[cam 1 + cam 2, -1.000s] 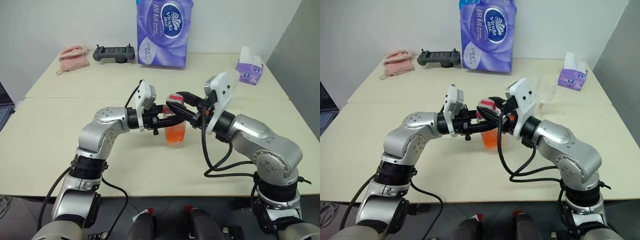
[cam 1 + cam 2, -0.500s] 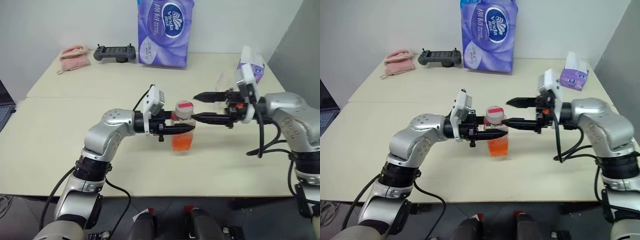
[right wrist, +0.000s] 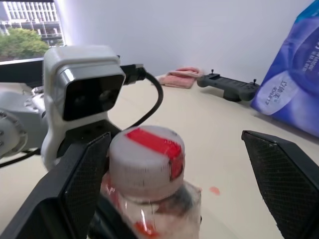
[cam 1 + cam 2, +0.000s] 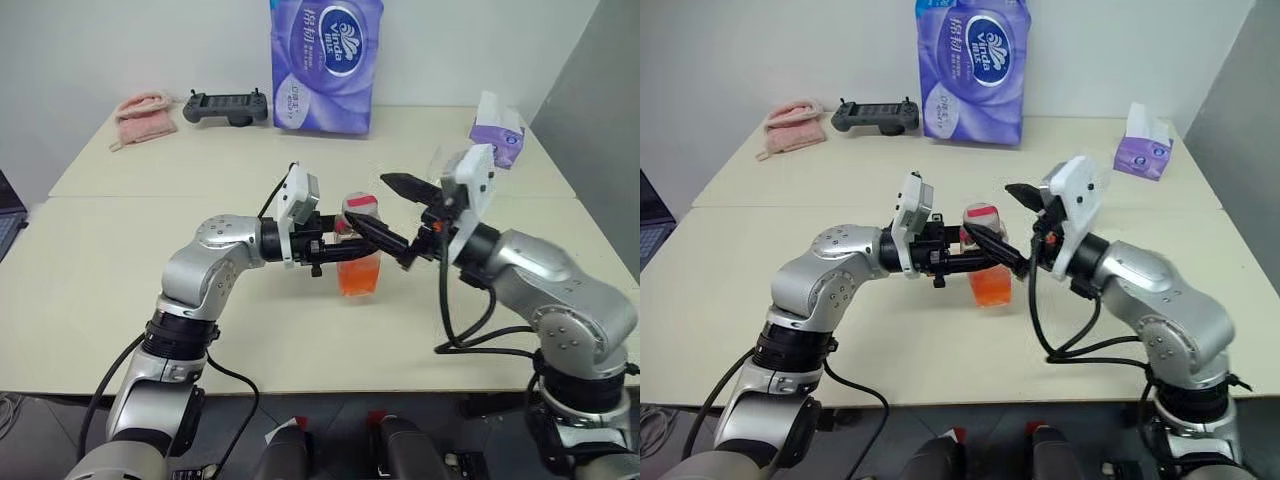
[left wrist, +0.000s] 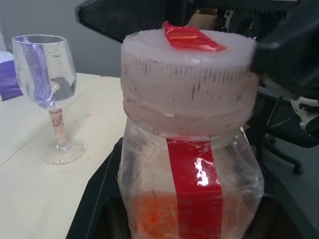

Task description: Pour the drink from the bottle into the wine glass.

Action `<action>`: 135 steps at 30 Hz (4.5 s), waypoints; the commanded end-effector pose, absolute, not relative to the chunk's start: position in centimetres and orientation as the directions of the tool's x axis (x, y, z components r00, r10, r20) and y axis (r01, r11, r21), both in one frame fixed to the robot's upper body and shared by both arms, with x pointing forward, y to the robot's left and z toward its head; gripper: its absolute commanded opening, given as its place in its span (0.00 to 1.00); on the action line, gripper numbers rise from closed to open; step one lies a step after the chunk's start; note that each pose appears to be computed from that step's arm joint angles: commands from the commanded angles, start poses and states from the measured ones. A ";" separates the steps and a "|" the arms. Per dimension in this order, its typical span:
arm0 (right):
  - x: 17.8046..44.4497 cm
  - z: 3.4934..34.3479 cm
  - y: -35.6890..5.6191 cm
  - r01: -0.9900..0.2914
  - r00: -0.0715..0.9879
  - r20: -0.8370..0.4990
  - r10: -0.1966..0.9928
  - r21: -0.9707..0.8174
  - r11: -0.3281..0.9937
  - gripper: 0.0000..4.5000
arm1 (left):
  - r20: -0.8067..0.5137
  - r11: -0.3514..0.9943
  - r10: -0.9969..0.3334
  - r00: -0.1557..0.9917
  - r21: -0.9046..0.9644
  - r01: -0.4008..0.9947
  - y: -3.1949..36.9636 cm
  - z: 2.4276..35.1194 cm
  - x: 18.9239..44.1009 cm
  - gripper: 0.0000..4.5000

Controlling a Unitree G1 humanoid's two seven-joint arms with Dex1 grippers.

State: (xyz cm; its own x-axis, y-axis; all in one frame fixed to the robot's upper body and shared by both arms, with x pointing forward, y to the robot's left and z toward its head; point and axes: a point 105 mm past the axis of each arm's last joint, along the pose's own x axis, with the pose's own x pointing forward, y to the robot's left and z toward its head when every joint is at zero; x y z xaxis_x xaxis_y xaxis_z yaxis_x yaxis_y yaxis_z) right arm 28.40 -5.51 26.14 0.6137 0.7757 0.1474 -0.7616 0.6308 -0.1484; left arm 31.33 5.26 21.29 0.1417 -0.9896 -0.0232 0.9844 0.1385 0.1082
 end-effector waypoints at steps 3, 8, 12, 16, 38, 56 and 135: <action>27.5 26.8 -5.0 -0.750 0.616 0.180 0.767 -0.162 0.641 1.00 | -0.003 0.122 -0.992 0.124 0.180 0.976 5.1 22.9 31.2 0.41; 27.0 26.5 -4.6 -0.781 0.588 0.165 0.792 -0.140 0.609 1.00 | -0.006 0.117 -0.993 0.120 0.183 0.976 5.1 22.9 31.3 0.41; 27.1 26.6 -4.5 -0.784 0.584 0.166 0.795 -0.139 0.605 0.91 | -0.007 0.115 -0.993 0.118 0.185 0.976 5.0 22.9 31.2 0.41; 27.2 26.6 -4.4 -0.789 0.580 0.164 0.798 -0.131 0.601 0.62 | -0.008 0.117 -0.993 0.121 0.186 0.975 5.1 22.9 31.2 0.41; 30.2 25.6 -7.5 -0.952 0.212 -0.072 0.975 -0.240 0.189 0.57 | -0.002 0.044 -0.999 0.045 0.192 0.980 4.3 23.2 30.0 0.41; 28.6 26.4 -5.7 -0.781 0.570 0.161 0.806 -0.198 0.592 0.99 | 0.006 0.092 -0.996 0.093 0.186 0.978 4.7 23.0 30.6 0.41; 28.3 25.8 -9.7 -0.753 0.622 0.108 0.775 -0.189 0.631 0.99 | -0.013 0.090 -0.996 0.094 0.191 0.977 4.7 22.7 30.9 0.41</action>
State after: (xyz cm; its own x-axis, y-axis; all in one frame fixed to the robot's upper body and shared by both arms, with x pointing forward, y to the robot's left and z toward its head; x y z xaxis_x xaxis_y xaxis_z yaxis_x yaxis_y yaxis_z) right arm 28.66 -9.36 24.83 0.6196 0.7815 0.0735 -0.7645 0.6220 -0.1689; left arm 31.52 5.11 21.32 0.1318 -0.9901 -0.0482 0.9828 0.1241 0.1368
